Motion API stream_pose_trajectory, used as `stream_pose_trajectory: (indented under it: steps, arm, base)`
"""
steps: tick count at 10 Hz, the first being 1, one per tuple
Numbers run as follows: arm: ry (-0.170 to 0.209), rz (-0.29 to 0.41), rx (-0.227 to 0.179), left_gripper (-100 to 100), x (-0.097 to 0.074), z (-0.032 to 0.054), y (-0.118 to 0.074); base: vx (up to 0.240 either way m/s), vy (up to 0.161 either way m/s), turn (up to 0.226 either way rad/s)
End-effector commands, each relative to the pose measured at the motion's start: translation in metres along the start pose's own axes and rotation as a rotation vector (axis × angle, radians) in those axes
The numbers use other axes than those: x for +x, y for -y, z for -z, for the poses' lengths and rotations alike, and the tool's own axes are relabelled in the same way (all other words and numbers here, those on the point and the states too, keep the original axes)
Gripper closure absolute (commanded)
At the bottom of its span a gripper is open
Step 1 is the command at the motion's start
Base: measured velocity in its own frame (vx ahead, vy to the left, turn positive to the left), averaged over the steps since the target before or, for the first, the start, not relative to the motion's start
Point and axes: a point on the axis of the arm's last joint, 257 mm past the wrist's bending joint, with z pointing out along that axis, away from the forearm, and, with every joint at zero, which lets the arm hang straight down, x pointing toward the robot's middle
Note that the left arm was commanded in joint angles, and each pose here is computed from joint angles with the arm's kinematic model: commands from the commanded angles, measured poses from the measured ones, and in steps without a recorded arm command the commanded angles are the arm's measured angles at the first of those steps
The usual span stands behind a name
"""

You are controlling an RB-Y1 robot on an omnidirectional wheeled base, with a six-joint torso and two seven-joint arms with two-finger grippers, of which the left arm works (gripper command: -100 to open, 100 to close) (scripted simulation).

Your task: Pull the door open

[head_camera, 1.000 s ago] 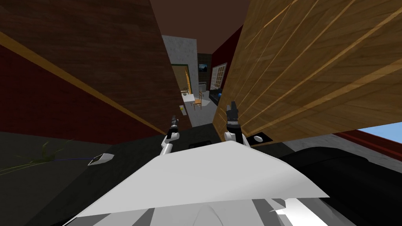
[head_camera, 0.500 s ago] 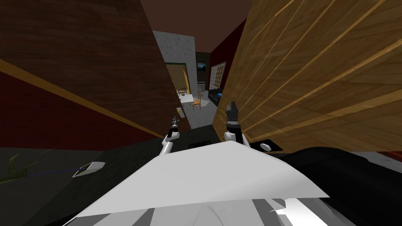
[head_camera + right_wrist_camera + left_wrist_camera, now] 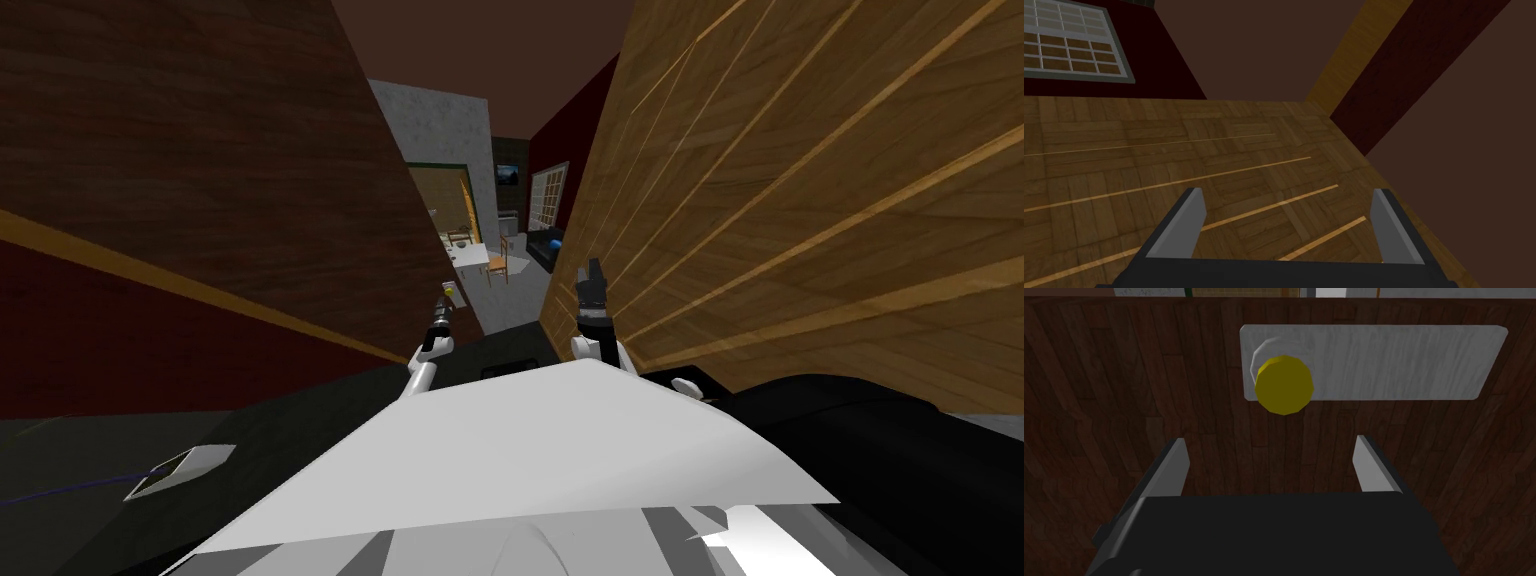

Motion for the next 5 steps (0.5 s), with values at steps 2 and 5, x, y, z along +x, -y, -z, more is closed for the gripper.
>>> stream_pose_trajectory:
  steps: [2, 5]
  arm:
    - [0.029, 0.0, -0.003, -100, -0.027, 0.0002, -0.001]
    - [0.068, 0.0, -0.005, -100, -0.061, 0.0016, -0.001]
  base:
    - [0.177, -0.006, -0.114]
    - [0.19, 0.004, -0.132]
